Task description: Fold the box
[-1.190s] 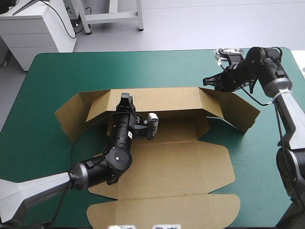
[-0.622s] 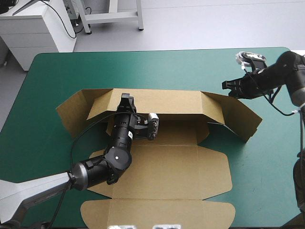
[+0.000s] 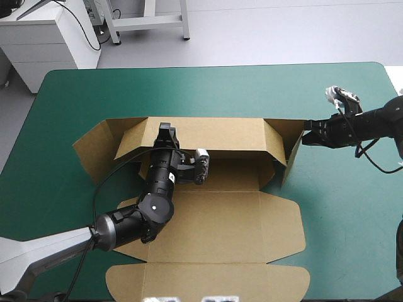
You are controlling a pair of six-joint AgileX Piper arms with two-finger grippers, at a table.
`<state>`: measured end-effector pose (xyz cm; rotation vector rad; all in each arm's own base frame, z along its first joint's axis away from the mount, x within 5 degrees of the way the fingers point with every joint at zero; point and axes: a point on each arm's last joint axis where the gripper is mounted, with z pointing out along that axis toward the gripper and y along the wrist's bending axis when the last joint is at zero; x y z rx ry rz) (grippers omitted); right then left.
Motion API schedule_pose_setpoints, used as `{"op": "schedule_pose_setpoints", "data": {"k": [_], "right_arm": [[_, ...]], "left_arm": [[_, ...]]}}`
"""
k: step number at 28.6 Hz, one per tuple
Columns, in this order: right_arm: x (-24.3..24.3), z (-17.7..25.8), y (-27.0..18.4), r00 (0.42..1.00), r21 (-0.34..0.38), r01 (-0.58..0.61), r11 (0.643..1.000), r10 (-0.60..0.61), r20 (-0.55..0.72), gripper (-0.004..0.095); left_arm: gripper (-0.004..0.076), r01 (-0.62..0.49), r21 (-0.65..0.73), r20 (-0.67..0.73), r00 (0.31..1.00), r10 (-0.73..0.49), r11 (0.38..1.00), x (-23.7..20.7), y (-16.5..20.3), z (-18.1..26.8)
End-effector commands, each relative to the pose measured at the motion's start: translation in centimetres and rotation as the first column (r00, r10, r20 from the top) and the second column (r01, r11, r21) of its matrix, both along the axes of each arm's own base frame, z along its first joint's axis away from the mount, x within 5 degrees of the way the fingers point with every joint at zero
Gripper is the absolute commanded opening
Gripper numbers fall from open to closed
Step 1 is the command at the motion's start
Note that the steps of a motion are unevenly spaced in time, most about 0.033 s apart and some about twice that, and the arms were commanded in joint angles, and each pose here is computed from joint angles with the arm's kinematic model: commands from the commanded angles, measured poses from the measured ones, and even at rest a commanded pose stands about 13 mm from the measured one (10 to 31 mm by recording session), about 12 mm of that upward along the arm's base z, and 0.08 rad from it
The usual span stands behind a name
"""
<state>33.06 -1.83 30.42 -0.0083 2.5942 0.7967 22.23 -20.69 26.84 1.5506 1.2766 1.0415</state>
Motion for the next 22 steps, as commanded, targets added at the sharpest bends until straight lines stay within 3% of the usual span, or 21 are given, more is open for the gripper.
{"op": "schedule_pose_setpoints", "data": {"k": [1, 8, 16, 22], "right_arm": [[-0.9, 2.7, 0.9, 0.998, 0.076, -0.024, 0.997, 0.019, 0.067, -0.0018], [-2.7, 7.2, 1.4, 0.990, 0.066, -0.027, 0.997, 0.018, 0.143, -0.0018], [-3.6, 15.7, 1.2, 0.923, -0.010, 0.035, 0.999, -0.028, 0.384, -0.0018], [-0.7, 17.1, 0.1, 0.919, -0.015, 0.104, 0.994, -0.091, 0.383, -0.0017]], "left_arm": [[-0.0008, 0.022, -0.048, -0.026, 0.999, -0.024, 0.999, -0.4, -0.3, 0.6], [-0.0008, 0.024, -0.048, -0.027, 0.999, -0.025, 0.999, -0.4, -0.3, 0.5], [-0.0008, 0.024, -0.048, -0.027, 0.999, -0.025, 0.999, -0.4, -0.3, 0.5], [-0.0008, 0.028, -0.049, -0.029, 0.999, -0.029, 0.998, -0.4, -0.3, 0.5]]}}
